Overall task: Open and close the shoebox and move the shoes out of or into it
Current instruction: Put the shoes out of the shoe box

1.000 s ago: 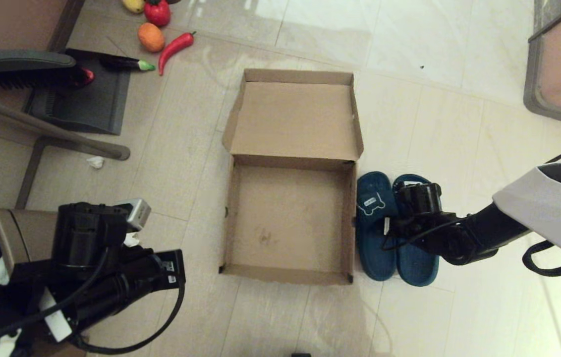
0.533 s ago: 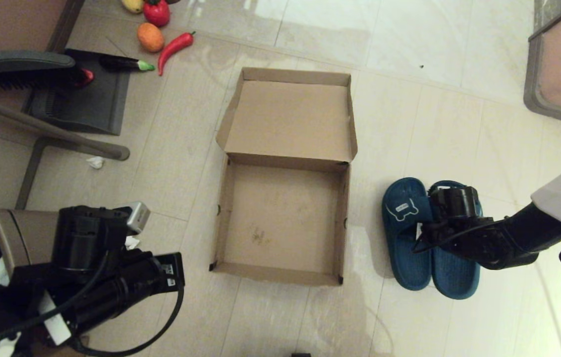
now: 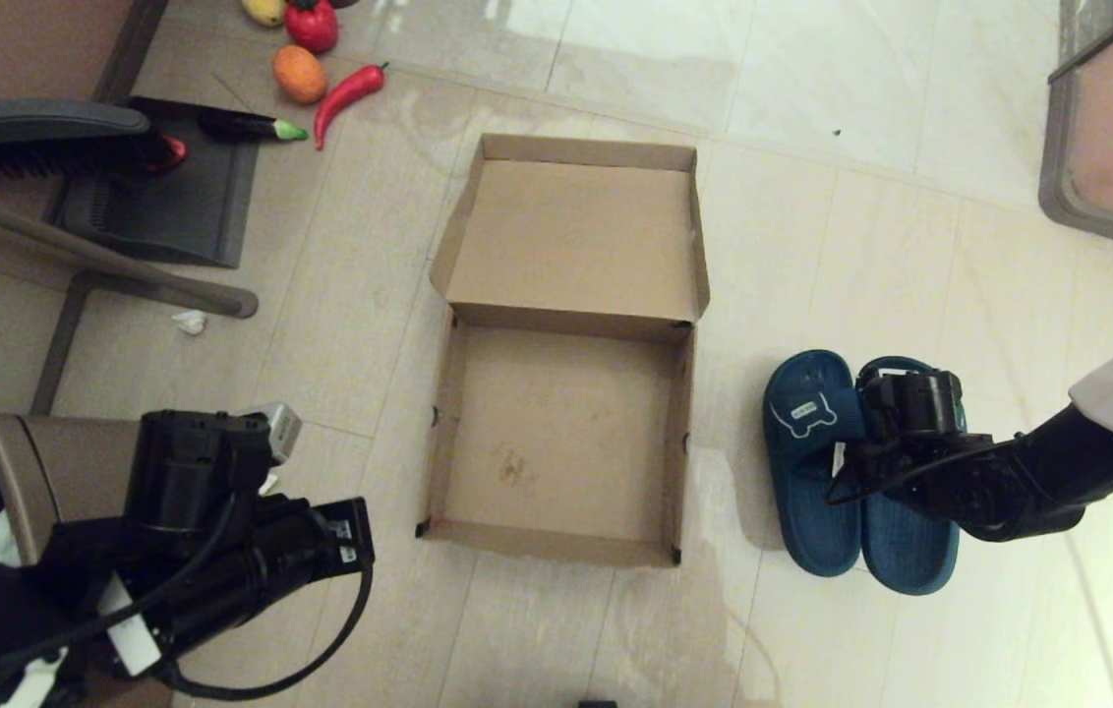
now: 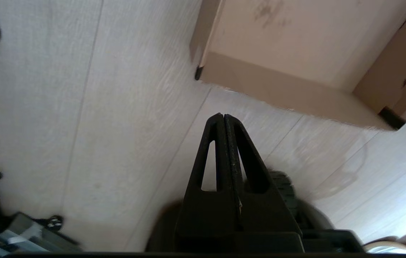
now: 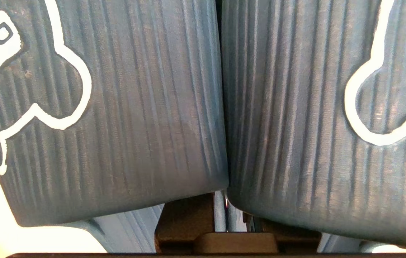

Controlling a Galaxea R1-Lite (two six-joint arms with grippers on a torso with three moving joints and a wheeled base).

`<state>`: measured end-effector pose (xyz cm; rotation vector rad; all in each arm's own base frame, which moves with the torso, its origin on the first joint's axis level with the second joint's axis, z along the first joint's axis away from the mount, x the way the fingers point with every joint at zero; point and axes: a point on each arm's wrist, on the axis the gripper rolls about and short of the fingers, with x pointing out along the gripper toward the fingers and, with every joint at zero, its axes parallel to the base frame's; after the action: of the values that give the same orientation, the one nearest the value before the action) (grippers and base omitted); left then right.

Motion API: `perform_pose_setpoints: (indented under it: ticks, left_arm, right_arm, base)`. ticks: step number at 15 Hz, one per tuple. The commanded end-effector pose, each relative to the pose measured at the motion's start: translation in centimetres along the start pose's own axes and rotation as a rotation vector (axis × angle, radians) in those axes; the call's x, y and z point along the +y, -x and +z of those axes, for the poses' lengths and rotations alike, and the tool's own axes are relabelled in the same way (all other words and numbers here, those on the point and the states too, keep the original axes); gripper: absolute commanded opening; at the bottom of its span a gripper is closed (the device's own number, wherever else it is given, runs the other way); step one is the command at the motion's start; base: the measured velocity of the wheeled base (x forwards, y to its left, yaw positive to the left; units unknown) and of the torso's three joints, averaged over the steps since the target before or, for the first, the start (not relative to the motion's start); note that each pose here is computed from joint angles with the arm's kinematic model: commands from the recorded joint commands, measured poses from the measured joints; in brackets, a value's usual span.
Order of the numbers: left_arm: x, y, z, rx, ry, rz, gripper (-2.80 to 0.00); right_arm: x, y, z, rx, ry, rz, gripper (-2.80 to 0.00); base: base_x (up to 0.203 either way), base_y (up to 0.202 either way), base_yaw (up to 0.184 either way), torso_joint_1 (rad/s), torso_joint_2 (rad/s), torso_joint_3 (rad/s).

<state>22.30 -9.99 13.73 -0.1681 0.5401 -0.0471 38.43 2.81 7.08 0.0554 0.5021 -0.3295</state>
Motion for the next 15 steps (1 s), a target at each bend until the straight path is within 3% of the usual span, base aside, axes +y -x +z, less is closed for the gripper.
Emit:
perform_pose_setpoints:
  ticks: [1,9,15]
  left_arm:
    - [-0.4,-0.7,0.5,-0.007,0.018,0.0,-2.8]
    - [-1.1,-2.1,1.1,-0.004,0.02,0.001,-2.8]
    - [-2.5,-3.2,0.5,0.021,-0.007,-0.022,-2.8]
  right_arm:
    - [0.3,-0.8,0.0,-0.005,-0.004,-0.001,0.0]
    - [0.5,-0.8,0.6,-0.028,-0.018,-0.005,0.0]
    - [-1.3,4.8,2.8,-0.097,-0.044,-0.021,0.0]
  base:
    - [0.0,0.0,0.0,0.0,0.0,0.0]
    - [0.0,0.0,0.0,0.0,0.0,0.0]
    - [0.0,0.0,0.0,0.0,0.0,0.0]
